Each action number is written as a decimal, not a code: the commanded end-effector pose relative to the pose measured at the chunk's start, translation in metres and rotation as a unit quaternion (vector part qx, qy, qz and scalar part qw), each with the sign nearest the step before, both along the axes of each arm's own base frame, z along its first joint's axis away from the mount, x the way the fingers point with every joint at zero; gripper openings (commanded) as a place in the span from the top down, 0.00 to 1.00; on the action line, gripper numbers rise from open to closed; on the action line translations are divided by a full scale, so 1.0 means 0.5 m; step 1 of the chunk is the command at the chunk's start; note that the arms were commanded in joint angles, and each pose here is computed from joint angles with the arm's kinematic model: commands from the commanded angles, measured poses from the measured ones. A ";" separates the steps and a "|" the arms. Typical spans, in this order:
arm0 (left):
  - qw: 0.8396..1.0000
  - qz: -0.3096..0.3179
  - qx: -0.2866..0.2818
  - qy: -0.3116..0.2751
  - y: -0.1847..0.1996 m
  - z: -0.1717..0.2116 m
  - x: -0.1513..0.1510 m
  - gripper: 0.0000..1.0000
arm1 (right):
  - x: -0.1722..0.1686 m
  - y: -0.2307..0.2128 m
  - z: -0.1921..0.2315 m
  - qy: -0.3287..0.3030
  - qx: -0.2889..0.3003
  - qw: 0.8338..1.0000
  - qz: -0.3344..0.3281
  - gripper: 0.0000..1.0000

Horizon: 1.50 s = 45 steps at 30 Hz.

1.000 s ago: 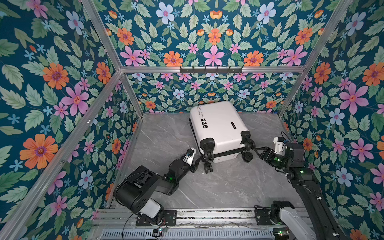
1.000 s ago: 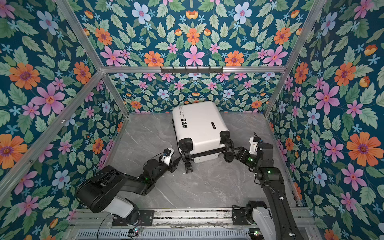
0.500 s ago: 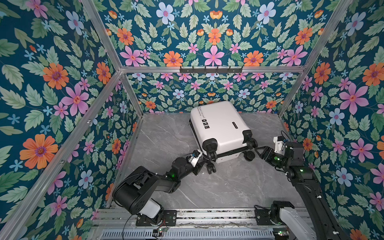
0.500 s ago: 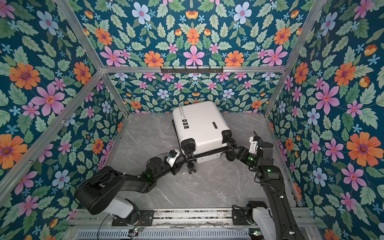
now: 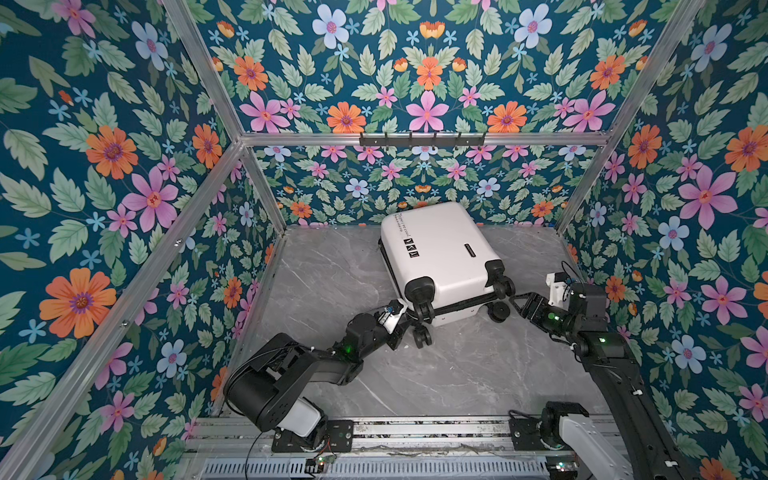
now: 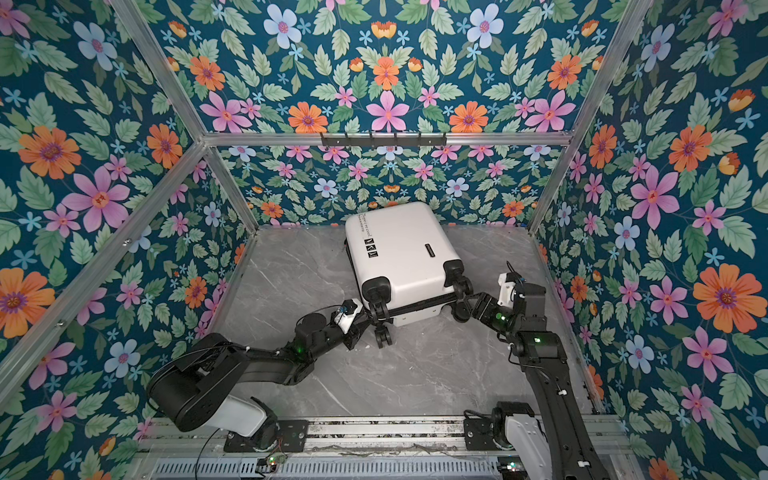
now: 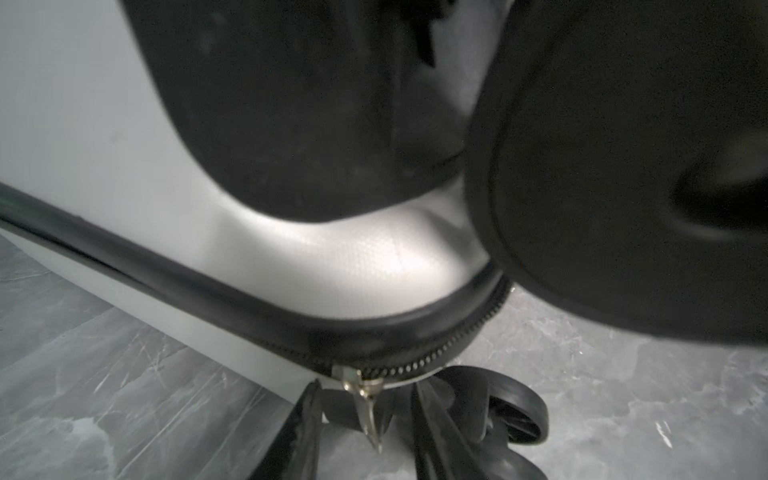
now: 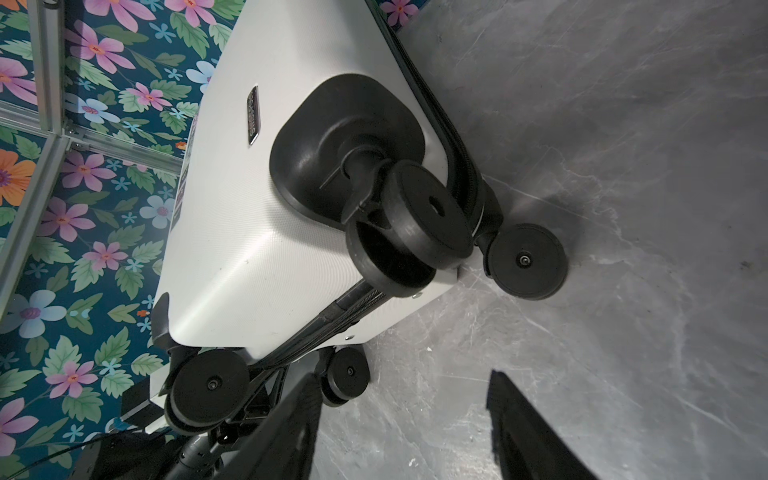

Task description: Pack the luggage

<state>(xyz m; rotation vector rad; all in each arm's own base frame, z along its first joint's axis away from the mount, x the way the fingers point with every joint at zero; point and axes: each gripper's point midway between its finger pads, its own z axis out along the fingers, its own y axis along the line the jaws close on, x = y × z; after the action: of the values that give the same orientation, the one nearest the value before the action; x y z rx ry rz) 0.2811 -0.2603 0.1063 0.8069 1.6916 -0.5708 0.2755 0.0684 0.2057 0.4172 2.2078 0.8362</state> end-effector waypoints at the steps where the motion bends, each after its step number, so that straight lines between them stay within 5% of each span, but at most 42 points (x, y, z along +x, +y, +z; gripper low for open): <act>1: 1.000 0.008 0.002 -0.016 0.000 0.012 0.011 0.66 | -0.003 0.004 0.004 -0.002 0.002 1.000 0.005 0.35; 16: 1.000 0.003 0.004 -0.016 -0.010 0.027 0.018 0.90 | -0.005 -0.001 0.007 -0.002 -0.006 1.000 0.002 0.35; 23: 1.000 0.018 -0.002 -0.022 0.001 0.040 0.020 1.00 | 0.000 -0.019 0.002 0.016 -0.041 0.999 -0.007 0.01; 31: 0.999 0.034 0.002 -0.020 0.018 0.048 0.016 1.00 | 0.038 -0.008 0.003 0.039 -0.111 0.993 0.025 0.01; 39: 0.999 0.045 0.015 -0.008 0.034 0.040 0.008 1.00 | 0.067 0.028 -0.037 0.100 -0.214 0.968 0.087 0.09; 45: 0.998 0.059 0.017 -0.007 0.049 0.039 0.010 1.00 | 0.081 0.023 -0.054 0.112 -0.233 0.962 0.092 0.09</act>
<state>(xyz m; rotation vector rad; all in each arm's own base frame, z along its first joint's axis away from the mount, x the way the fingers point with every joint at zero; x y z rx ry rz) 0.2796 -0.2387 0.1126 0.7795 1.7653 -0.4645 0.3161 0.0858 0.1820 0.1043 2.5696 0.4064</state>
